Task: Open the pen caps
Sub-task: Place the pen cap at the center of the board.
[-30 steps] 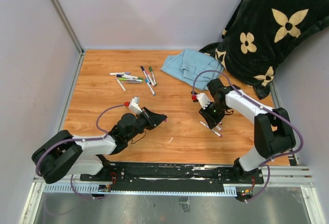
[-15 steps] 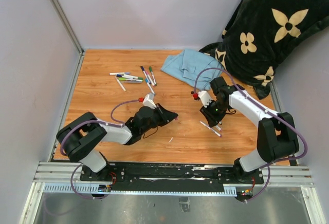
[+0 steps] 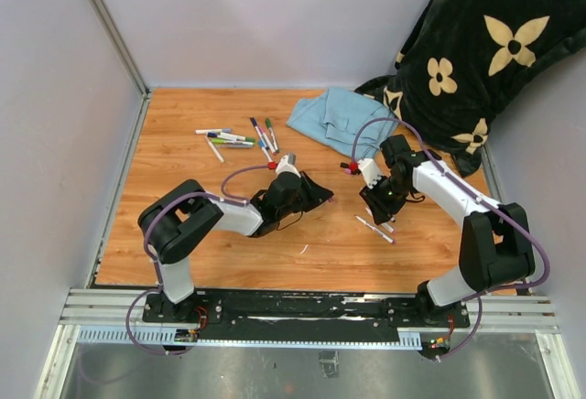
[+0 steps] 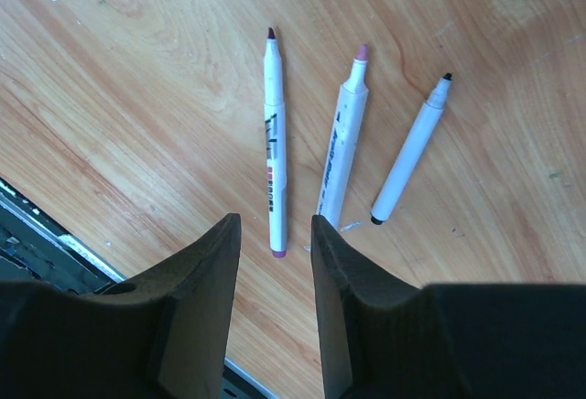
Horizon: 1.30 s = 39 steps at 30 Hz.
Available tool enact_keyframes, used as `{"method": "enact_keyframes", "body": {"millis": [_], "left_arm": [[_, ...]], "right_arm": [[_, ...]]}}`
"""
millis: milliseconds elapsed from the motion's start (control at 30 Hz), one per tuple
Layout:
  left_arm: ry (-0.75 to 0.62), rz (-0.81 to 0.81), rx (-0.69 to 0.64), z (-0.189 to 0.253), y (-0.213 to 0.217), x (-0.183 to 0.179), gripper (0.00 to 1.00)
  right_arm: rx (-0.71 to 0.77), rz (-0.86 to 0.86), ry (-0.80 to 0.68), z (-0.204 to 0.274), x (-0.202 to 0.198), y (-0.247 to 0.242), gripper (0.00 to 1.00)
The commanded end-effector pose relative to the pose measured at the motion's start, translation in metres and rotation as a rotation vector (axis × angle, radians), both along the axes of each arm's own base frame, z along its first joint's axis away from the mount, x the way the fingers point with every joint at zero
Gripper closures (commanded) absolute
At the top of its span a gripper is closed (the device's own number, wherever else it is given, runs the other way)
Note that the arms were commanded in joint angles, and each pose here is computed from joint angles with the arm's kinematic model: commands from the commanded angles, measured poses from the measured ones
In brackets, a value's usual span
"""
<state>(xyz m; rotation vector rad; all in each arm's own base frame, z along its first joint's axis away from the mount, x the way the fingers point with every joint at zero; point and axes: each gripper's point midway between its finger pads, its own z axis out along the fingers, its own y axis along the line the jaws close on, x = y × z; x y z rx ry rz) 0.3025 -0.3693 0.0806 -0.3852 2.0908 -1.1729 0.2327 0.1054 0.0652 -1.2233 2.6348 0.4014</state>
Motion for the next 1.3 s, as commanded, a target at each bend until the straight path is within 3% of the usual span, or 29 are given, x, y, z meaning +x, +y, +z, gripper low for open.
{"method": "enact_keyframes", "body": {"millis": [0,233,533,933,1133,1267], "left_arm": [[0.042,0.048,0.069,-0.015,-0.006,0.014,0.98],[0.091,0.078,0.185,-0.035,-0.023,0.04,0.97],[0.133,0.132,0.24,-0.051,-0.034,0.062,0.94],[0.201,0.182,0.291,-0.062,-0.025,0.074,0.74],[0.179,0.186,0.299,-0.048,-0.021,0.075,0.63],[0.139,0.186,0.307,-0.029,-0.016,0.076,0.62]], "right_arm": [[0.019,-0.011,-0.029,0.013,0.007,-0.005,0.62],[0.019,-0.015,-0.028,0.013,0.006,-0.006,0.62],[0.022,-0.019,-0.031,0.014,0.007,-0.006,0.62],[0.026,-0.022,-0.031,0.014,0.007,-0.007,0.62],[0.028,-0.025,-0.031,0.015,0.007,-0.007,0.62],[0.031,-0.026,-0.031,0.015,0.007,-0.007,0.62]]}}
